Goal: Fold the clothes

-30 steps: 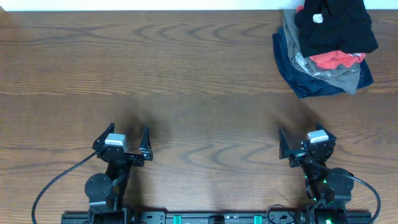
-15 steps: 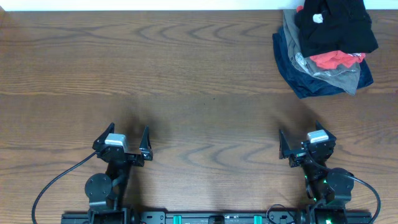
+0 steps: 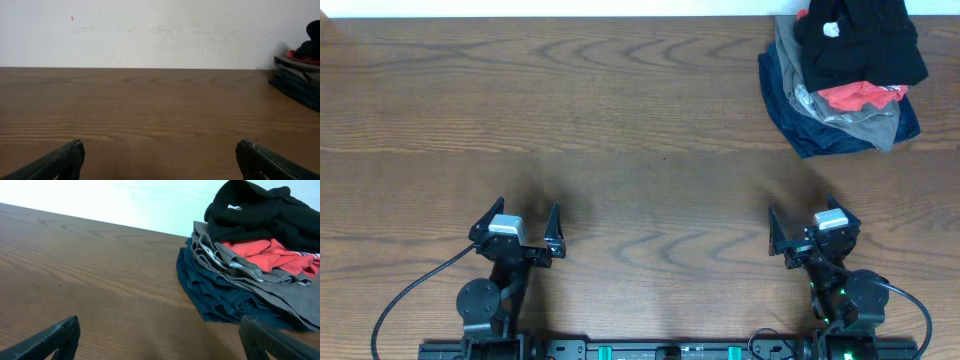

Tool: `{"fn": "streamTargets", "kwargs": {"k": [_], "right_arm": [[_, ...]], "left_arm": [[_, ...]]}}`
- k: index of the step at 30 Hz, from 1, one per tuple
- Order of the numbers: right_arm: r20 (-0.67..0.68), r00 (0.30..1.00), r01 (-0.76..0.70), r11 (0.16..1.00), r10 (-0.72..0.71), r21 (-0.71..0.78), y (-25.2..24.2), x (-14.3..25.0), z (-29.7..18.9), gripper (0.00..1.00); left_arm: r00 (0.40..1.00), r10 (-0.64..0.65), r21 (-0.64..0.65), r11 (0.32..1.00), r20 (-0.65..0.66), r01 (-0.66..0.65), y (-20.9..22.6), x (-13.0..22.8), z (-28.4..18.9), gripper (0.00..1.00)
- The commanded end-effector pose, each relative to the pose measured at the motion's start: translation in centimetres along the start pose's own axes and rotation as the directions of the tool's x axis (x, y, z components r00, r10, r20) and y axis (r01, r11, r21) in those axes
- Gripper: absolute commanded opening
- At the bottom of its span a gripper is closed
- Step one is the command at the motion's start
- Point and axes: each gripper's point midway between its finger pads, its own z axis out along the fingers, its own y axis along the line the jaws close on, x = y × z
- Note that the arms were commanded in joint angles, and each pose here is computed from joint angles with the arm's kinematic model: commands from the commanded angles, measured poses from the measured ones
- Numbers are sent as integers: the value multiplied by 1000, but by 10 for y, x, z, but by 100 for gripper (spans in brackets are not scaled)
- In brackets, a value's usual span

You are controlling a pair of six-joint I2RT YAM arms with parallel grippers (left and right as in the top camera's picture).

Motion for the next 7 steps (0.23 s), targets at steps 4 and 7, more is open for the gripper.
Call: {"fn": "streamTargets", "kwargs": {"k": [4,7], "right_arm": [[1,1000,-21,1000,21,16,-4,0,-1,99],[1,1000,-21,1000,21,16,-4,0,-1,99]], "left_arm": [[999,-2,-4,1000,-47,1,1,16,1,98],[999,-2,-4,1000,-47,1,1,16,1,98]]}}
